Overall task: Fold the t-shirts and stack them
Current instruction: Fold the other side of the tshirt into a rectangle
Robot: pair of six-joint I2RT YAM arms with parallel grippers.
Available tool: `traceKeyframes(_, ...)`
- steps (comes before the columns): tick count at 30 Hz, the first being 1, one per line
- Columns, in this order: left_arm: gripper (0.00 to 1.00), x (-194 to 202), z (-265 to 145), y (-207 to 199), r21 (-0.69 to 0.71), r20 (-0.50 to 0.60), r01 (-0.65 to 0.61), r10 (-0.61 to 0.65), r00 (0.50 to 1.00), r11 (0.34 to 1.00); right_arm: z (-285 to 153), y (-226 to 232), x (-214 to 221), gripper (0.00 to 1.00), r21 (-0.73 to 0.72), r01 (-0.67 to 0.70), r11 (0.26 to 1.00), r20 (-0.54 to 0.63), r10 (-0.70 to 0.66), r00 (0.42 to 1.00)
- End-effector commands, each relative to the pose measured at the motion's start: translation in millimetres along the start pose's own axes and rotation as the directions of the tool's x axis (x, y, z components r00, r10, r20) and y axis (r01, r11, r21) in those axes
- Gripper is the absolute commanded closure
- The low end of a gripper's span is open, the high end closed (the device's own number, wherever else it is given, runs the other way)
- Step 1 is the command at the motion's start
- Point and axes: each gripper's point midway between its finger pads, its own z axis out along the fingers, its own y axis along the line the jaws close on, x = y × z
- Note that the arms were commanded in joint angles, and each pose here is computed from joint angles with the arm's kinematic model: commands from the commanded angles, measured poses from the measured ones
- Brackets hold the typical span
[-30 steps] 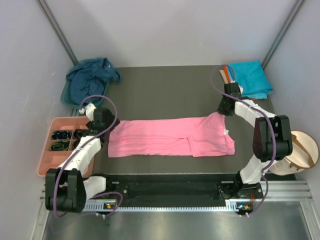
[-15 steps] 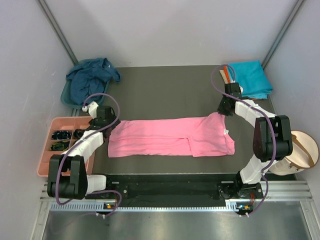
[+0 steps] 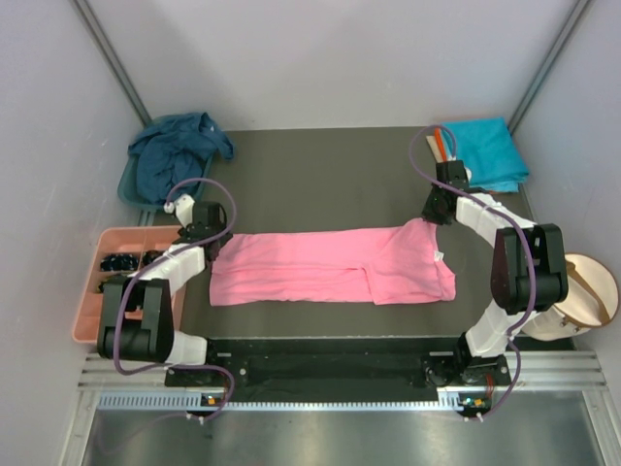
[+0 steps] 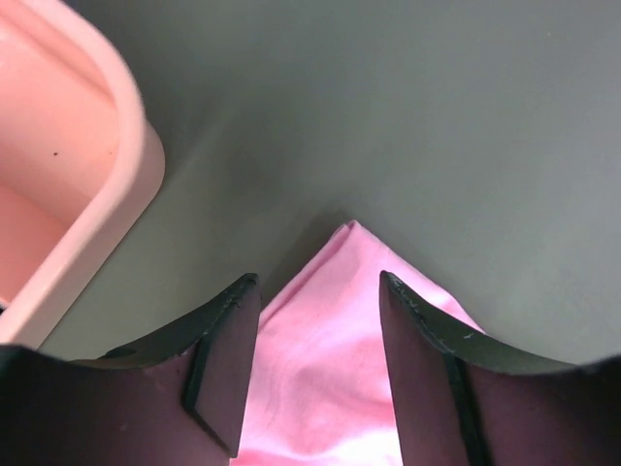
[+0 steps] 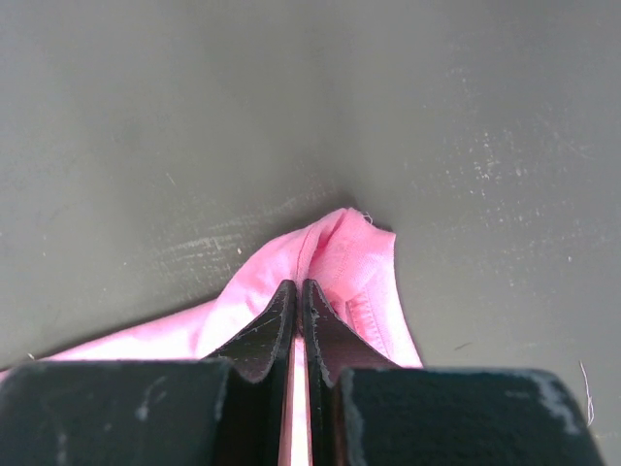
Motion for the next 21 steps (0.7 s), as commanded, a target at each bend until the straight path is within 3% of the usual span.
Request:
traceKeyframes(1, 0.45, -19.2, 6.7, -14.2, 0.024, 0.054, 0.015, -0.017, 0.998, 1.000, -7.0, 3.7, -17.3, 1.00, -0.024, -0.018, 1.000, 0.048, 0.019, 0.999)
traceKeyframes(21, 0.50, -4.3, 31.3, -18.7, 0.013, 0.010, 0.015, -0.016, 1.000, 1.000, -6.6, 2.4, -16.2, 1.00, -0.019, -0.014, 1.000, 0.044, 0.015, 0.999)
